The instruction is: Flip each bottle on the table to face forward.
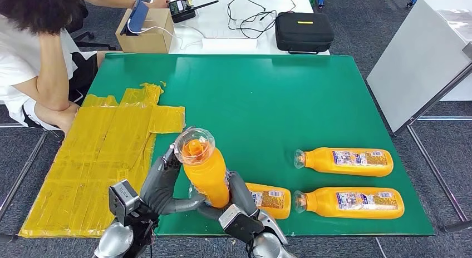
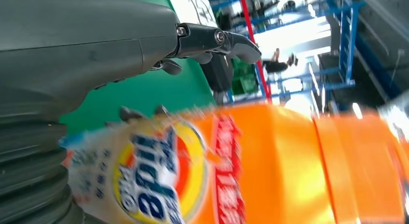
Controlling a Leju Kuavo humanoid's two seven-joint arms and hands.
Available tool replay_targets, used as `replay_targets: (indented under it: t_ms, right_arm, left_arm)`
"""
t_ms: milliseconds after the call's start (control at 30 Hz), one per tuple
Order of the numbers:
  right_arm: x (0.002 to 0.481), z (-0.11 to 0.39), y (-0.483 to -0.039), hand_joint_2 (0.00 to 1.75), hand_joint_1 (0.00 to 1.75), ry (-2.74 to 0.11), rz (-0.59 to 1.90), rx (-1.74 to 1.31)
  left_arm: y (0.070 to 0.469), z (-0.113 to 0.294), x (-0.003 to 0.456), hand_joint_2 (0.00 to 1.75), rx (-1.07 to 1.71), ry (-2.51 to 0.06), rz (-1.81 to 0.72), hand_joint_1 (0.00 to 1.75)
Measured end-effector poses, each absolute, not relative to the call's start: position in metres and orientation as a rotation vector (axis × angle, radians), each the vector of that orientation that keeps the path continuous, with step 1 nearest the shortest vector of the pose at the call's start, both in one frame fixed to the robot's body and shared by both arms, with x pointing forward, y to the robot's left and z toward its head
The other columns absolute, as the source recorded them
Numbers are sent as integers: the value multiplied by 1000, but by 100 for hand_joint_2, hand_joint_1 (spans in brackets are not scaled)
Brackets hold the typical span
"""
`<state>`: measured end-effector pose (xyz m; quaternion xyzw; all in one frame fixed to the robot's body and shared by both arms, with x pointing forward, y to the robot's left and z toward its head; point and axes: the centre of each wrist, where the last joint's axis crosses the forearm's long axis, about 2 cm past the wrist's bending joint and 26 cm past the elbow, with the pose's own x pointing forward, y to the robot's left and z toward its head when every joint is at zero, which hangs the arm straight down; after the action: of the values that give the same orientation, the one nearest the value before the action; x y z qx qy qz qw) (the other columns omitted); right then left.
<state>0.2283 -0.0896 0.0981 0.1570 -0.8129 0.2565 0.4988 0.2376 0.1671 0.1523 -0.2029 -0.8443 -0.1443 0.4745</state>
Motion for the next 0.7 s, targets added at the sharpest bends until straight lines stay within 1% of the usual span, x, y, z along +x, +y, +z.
replay_targets:
  t_ms: [333,633,667,700]
  right_arm:
    - [225,93,-88,175,175,-1949,622,383]
    - [223,92,-87,175,175,-1944,616,384]
    - [223,92,-87,175,175,-1945,620,378]
    - [223,91,-87,175,175,-1947,626,369]
  left_arm:
    - [156,154,234,175,-534,-2068,-446,0]
    - [155,154,235,175,-537,-2070,-459,0]
    - [155,155,235,175,-537,-2070,-459,14]
    - [155,155,235,175,-537,-2070,-459,58]
